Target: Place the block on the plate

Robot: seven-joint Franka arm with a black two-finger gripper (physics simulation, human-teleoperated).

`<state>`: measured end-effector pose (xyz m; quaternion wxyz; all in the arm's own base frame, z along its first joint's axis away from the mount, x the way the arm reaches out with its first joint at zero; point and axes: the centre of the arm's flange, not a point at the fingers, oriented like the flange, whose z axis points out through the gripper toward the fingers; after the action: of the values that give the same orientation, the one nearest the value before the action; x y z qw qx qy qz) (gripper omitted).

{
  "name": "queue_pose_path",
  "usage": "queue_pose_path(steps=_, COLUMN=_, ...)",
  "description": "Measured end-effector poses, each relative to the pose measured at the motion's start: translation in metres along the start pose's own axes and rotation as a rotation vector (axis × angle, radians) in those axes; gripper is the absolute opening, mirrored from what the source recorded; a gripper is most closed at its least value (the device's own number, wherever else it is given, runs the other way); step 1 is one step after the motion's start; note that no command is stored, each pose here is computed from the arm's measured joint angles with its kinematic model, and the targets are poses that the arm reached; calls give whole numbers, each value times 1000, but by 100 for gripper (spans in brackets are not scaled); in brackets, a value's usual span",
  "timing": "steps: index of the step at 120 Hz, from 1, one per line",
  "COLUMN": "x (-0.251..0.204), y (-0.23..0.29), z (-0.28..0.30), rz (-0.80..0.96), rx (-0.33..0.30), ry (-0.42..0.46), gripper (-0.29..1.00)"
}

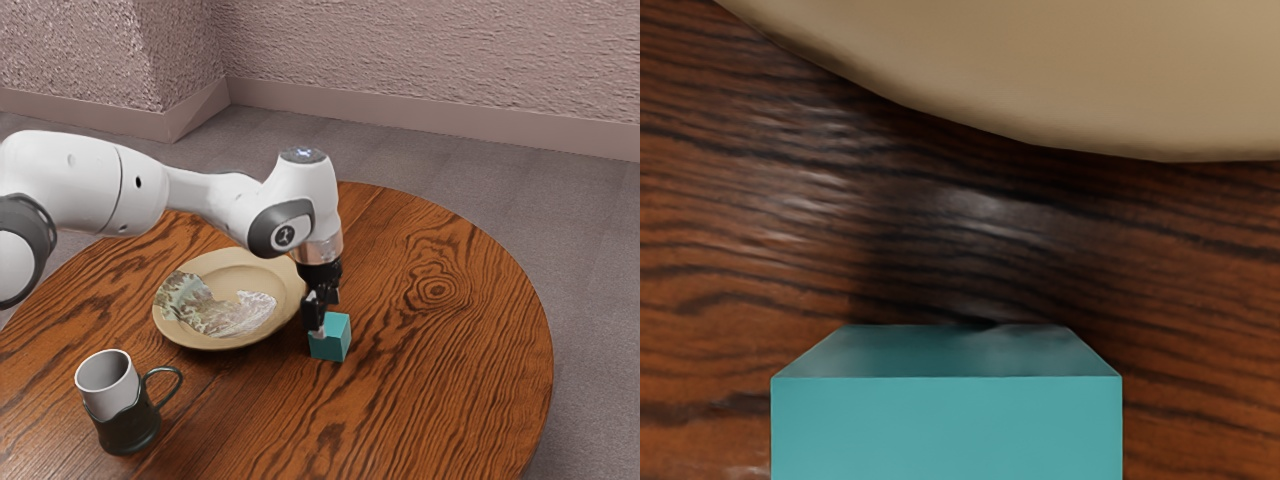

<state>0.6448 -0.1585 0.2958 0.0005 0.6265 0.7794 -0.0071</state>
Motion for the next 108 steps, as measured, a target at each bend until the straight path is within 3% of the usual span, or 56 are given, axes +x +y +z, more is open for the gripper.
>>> queue_pose_path(steps=48, x=-6, y=-12, z=37, rz=8, rx=17, ry=-17, gripper=70)
queue_pose_path(steps=76, x=-16, y=-5, z=35, rz=36, rx=-12, ry=-35, gripper=70)
queue_pose_path(steps=108, x=-16, y=-4, z=36, rz=52, rx=-20, ry=-37, gripper=54)
